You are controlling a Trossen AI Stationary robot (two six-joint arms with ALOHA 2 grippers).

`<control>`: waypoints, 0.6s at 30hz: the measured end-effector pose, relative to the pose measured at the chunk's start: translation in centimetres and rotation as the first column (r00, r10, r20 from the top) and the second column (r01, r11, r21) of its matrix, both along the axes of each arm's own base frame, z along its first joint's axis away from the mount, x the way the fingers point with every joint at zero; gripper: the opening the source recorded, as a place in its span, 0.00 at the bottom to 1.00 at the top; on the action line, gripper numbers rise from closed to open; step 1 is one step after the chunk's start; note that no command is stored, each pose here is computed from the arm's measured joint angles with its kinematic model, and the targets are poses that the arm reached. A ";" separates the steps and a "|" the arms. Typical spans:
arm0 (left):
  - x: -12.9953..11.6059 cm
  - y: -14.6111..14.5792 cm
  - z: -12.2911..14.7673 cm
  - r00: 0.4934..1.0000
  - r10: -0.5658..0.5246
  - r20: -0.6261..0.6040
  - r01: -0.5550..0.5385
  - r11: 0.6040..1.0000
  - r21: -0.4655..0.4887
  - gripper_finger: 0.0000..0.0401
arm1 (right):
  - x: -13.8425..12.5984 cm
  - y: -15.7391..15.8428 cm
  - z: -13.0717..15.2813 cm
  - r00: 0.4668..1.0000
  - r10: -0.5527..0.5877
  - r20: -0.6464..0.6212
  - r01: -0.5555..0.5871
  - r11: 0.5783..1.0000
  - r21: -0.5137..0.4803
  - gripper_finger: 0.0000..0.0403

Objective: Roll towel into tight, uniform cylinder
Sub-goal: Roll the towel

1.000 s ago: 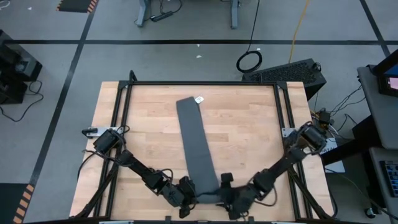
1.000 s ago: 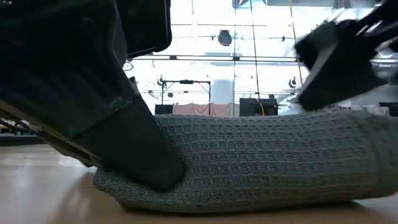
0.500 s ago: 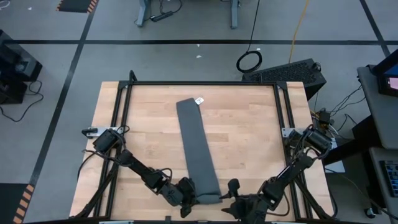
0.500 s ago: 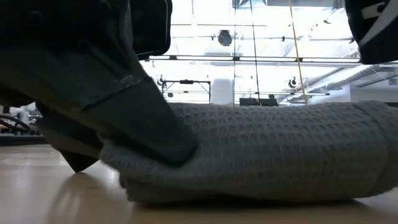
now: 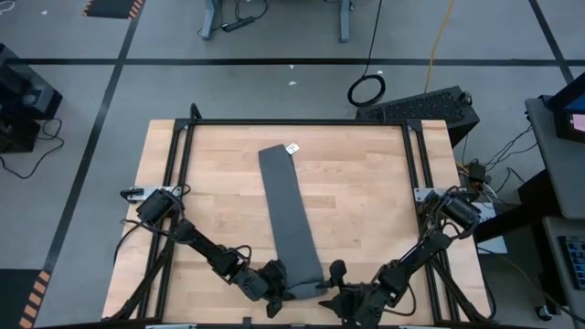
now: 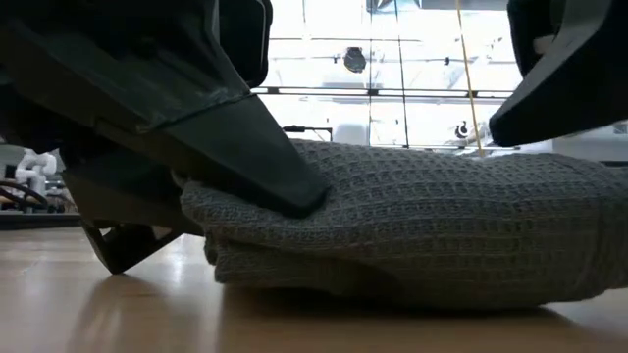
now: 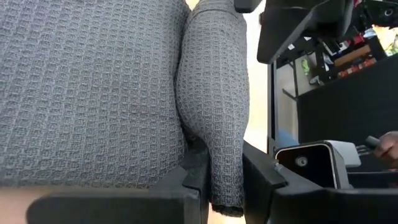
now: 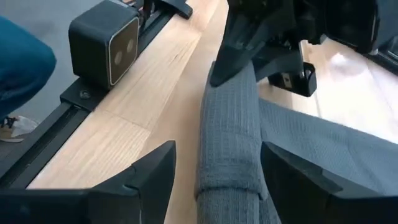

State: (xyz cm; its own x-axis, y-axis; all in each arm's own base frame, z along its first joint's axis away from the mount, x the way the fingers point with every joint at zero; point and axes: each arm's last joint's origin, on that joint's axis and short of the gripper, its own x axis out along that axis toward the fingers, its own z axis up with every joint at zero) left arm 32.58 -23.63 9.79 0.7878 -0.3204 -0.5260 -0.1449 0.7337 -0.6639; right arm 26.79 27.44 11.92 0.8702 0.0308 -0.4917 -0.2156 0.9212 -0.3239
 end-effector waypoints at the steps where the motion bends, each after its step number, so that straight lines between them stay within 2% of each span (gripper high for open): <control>1: 0.0 0.0 0.0 1.000 0.000 0.001 0.000 1.000 -0.001 0.16 | 0.1 -0.1 0.0 1.000 -0.009 -0.006 0.009 1.000 0.009 0.56; 5: 0.0 0.0 0.0 1.000 -0.002 0.000 0.002 1.000 -0.004 0.16 | 0.5 -0.7 -0.3 0.997 -0.058 -0.046 0.062 0.995 0.078 0.56; 10: 0.0 0.0 0.0 1.000 -0.003 0.000 0.003 1.000 -0.003 0.16 | 0.9 -1.1 -0.4 0.995 -0.068 -0.079 0.078 0.987 0.139 0.49; 18: 0.0 0.0 -0.1 1.000 -0.006 0.000 0.006 1.000 0.005 0.16 | 0.9 -1.3 -0.6 0.992 -0.062 -0.113 0.081 0.983 0.165 0.37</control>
